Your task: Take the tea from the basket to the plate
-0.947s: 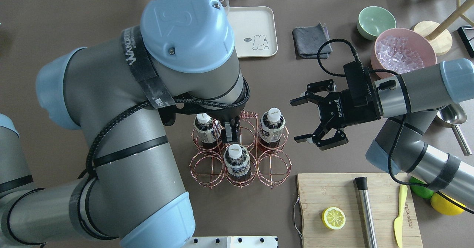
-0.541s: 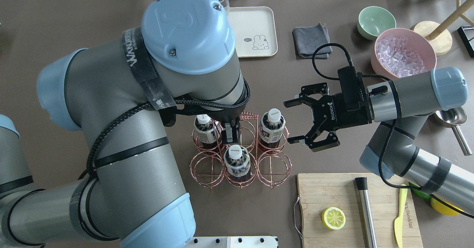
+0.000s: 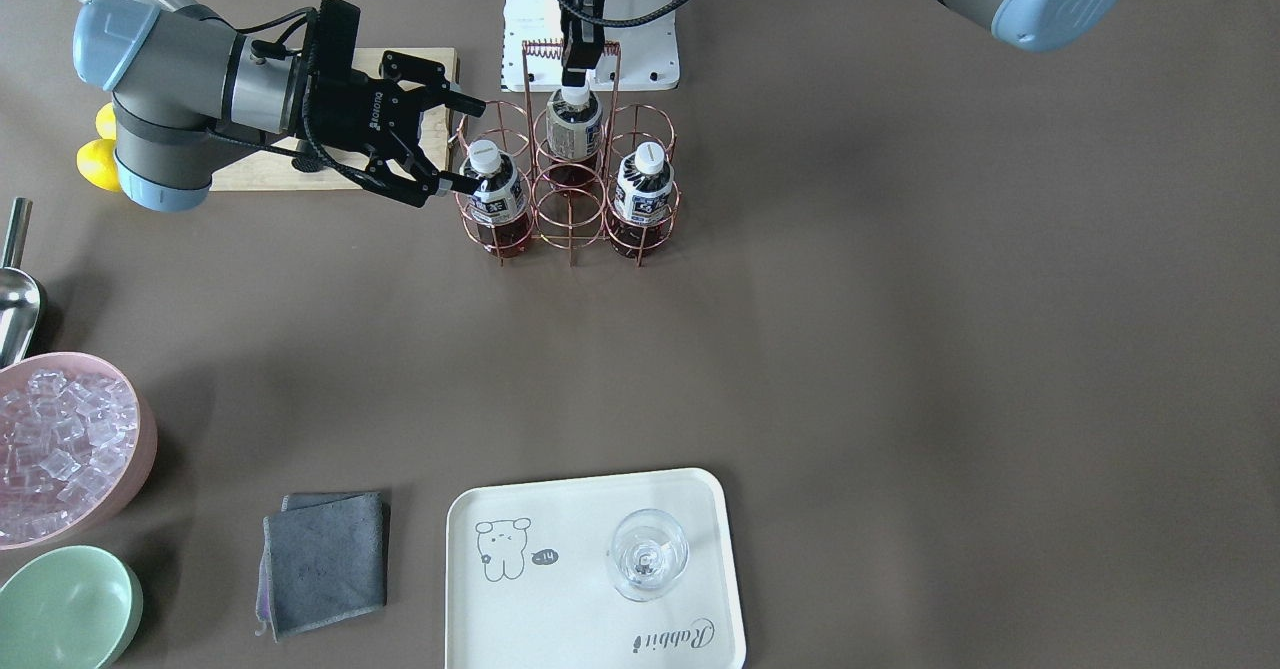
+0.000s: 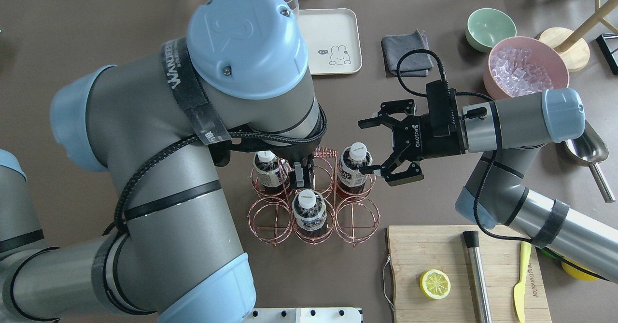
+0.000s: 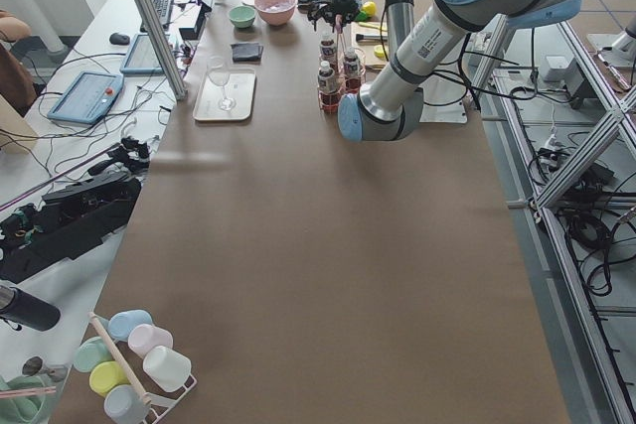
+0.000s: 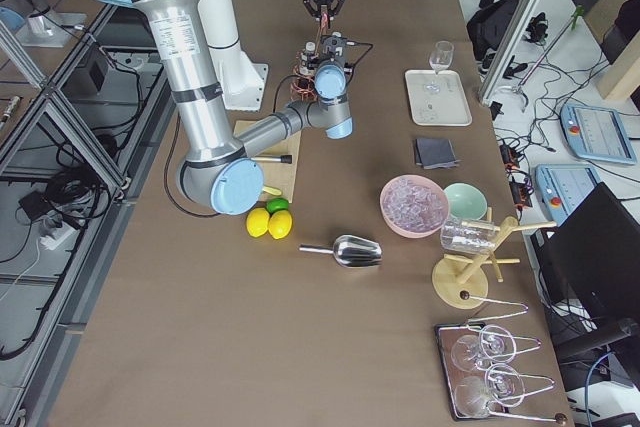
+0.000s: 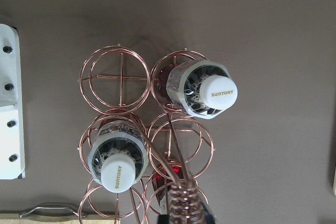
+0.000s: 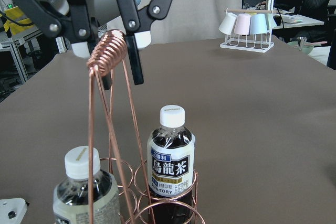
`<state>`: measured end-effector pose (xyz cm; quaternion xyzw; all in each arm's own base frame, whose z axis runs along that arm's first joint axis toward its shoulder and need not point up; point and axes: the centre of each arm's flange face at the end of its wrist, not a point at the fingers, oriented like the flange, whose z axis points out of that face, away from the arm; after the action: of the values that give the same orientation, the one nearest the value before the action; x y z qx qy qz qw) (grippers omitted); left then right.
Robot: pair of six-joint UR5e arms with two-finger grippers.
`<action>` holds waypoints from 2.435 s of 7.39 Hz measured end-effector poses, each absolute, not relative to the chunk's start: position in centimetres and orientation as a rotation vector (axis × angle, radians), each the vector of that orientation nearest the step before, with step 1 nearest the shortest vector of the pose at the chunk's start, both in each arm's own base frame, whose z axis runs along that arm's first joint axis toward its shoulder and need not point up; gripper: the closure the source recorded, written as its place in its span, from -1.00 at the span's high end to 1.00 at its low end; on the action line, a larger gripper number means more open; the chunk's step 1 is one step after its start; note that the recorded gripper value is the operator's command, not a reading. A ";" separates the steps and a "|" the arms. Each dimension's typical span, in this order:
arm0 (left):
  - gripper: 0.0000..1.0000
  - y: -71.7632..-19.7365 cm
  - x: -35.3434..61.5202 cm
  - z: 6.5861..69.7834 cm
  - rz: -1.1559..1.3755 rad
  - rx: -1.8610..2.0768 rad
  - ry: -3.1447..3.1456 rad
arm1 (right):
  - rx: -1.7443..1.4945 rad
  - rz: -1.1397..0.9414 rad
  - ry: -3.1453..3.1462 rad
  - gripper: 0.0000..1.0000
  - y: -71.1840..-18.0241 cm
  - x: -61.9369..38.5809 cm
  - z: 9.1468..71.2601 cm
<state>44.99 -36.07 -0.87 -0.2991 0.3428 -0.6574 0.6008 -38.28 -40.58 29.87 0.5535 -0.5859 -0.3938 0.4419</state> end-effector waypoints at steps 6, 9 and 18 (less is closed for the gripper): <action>-1.00 -35.9 45.0 -0.9 -1.521 -0.694 0.794 | 1.372 -0.973 -1.474 -1.00 -39.3 -40.0 31.0; -1.00 -35.9 45.1 -0.8 -1.521 -0.694 0.793 | 1.378 -0.974 -1.478 -1.00 -39.0 -39.7 31.3; -1.00 -36.0 45.2 -0.7 -1.523 -0.692 0.789 | 1.452 -0.795 -1.434 -1.00 -45.9 -26.5 19.6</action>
<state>45.16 -36.00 -0.75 -0.2989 0.3405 -0.6576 0.6019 -26.53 -45.86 19.59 0.5893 -0.5822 -0.3225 0.4580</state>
